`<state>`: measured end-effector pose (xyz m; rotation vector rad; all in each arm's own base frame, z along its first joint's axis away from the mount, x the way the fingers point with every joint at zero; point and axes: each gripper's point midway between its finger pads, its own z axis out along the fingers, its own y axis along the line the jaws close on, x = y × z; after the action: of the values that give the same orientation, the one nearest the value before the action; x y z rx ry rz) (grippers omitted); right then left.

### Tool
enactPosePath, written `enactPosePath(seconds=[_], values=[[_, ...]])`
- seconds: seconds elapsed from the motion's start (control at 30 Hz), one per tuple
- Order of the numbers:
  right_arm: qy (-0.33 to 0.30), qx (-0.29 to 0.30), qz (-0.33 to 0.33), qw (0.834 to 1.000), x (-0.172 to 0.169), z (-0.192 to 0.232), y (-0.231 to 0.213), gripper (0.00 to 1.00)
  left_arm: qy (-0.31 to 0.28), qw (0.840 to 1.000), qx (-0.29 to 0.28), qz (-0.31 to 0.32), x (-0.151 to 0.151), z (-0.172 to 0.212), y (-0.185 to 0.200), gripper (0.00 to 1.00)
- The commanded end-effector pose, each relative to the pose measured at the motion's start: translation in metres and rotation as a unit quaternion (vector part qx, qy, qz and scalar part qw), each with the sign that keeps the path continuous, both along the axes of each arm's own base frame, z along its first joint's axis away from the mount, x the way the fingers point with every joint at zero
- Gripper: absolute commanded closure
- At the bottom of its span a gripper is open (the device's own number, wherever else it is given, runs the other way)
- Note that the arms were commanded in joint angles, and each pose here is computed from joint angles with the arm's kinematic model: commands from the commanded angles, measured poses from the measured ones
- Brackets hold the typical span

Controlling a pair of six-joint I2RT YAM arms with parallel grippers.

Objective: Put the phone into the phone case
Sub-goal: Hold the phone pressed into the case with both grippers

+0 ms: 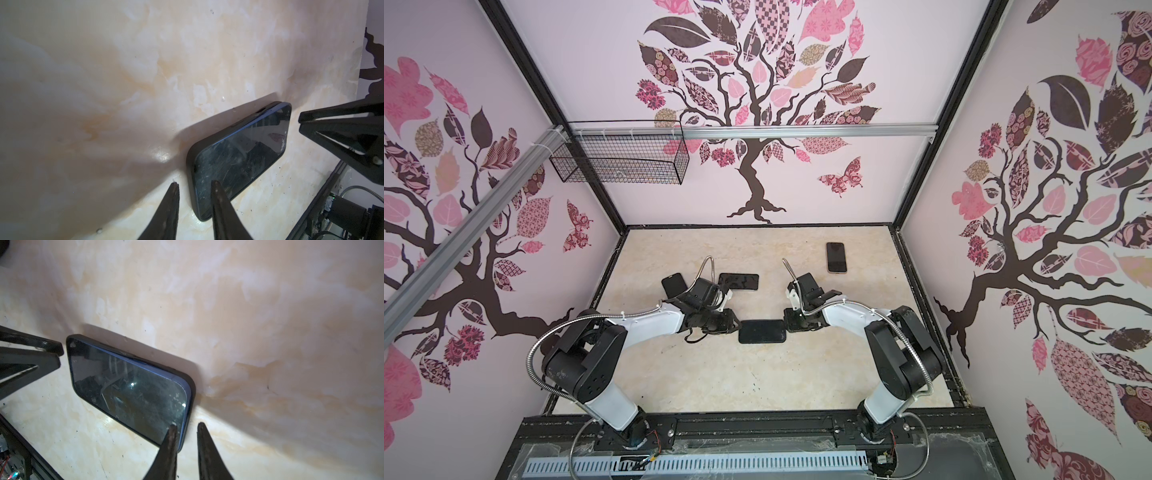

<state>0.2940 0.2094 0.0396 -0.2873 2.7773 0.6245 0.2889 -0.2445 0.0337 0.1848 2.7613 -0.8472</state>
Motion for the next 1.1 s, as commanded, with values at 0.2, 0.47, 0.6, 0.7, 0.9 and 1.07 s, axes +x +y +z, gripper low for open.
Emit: enactPosePath(seconds=[0.2, 0.47, 0.6, 0.7, 0.9, 1.07], values=[[-0.005, -0.003, 0.006, 1.000, 0.015, -0.004, 0.005, 0.82, 0.005, 1.000, -0.004, -0.006, 0.000, -0.006, -0.003, 0.75], [0.005, -0.003, 0.005, 1.000, 0.015, -0.013, 0.007, 0.85, 0.012, 1.000, -0.004, -0.001, -0.003, -0.014, -0.002, 0.79], [0.011, -0.003, 0.008, 1.000, 0.014, -0.016, 0.008, 0.86, 0.014, 1.000, -0.007, -0.004, -0.003, -0.015, -0.003, 0.82], [0.020, -0.002, 0.011, 1.000, 0.011, -0.020, 0.009, 0.86, 0.014, 1.000, -0.008, -0.006, -0.003, -0.015, -0.004, 0.82], [0.042, -0.003, 0.019, 0.999, 0.003, -0.029, 0.009, 0.87, 0.017, 1.000, -0.008, -0.010, -0.006, -0.018, -0.006, 0.83], [0.067, -0.018, 0.029, 0.997, -0.003, -0.037, 0.006, 0.87, 0.018, 1.000, -0.009, -0.010, -0.005, -0.020, -0.008, 0.85]])
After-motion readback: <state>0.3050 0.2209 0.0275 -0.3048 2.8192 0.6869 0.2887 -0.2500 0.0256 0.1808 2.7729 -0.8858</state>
